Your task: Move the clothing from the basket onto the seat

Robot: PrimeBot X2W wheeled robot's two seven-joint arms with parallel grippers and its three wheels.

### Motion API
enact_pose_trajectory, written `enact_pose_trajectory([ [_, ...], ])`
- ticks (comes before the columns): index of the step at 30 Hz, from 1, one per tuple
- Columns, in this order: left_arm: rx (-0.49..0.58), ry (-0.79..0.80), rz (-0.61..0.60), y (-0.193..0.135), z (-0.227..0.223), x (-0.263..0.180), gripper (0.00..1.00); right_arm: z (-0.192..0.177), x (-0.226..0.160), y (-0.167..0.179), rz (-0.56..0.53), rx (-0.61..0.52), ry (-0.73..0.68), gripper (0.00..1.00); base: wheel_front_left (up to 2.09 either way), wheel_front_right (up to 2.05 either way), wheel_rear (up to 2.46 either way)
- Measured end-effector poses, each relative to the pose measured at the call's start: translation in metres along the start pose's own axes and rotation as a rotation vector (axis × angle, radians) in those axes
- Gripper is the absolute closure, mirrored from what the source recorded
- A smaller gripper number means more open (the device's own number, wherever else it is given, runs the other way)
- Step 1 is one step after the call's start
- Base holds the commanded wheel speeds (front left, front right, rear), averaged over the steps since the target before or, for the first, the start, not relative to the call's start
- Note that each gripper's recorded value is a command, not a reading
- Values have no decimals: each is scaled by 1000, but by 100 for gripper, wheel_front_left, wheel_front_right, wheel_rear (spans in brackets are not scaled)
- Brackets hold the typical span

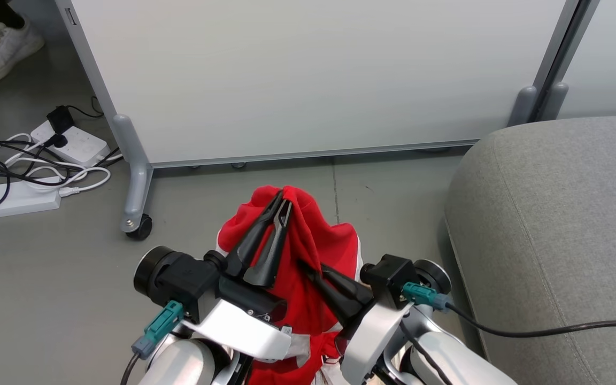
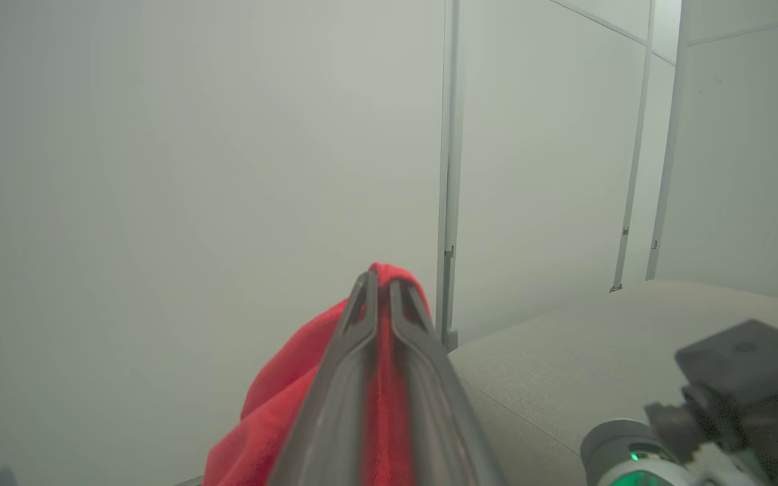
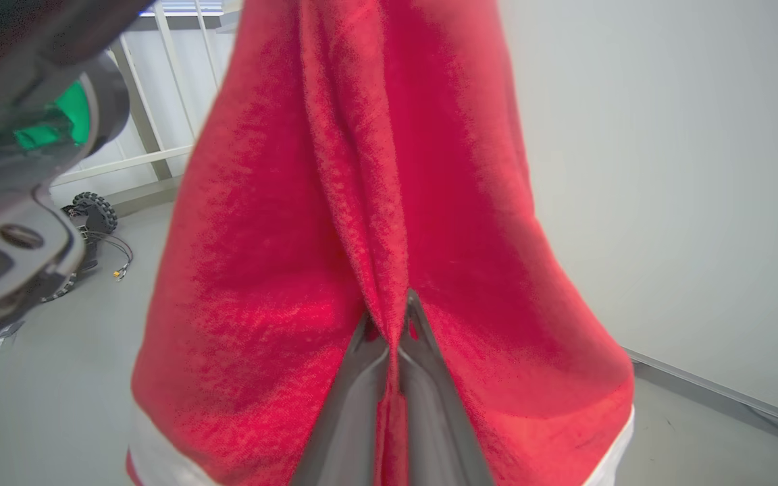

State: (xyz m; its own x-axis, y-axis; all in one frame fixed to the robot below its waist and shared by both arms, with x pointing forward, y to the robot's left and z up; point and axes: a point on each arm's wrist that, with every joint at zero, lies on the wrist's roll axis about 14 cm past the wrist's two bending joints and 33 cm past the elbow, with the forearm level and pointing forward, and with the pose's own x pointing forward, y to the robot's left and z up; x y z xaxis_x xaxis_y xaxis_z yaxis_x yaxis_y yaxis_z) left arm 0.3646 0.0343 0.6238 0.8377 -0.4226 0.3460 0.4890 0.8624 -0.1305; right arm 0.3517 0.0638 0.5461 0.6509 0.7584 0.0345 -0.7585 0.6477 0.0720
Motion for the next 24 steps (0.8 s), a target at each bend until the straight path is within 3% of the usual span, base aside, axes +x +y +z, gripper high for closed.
enact_pose_trajectory([
  [1, 2, -3, 3, 0, 1, 0, 65, 2, 0, -2, -6, 6, -11, 100, 0, 0, 0],
  [2, 9, -9, 4, 1, 2, 1, 16, 3, 0, -4, -13, 10, -21, 100, 0, 0, 0],
  [3, 18, -18, 3, 1, 3, 1, 0, 5, -1, -8, -23, 11, -28, 100, 0, 0, 0],
  [12, 59, -76, -71, -15, 10, 8, 0, 22, -14, -58, -174, 34, -111, 100, 0, 0, 0],
  [24, 64, 192, -304, -60, -64, -7, 0, 19, -55, -132, -420, 26, -113, 100, 0, 0, 0],
])
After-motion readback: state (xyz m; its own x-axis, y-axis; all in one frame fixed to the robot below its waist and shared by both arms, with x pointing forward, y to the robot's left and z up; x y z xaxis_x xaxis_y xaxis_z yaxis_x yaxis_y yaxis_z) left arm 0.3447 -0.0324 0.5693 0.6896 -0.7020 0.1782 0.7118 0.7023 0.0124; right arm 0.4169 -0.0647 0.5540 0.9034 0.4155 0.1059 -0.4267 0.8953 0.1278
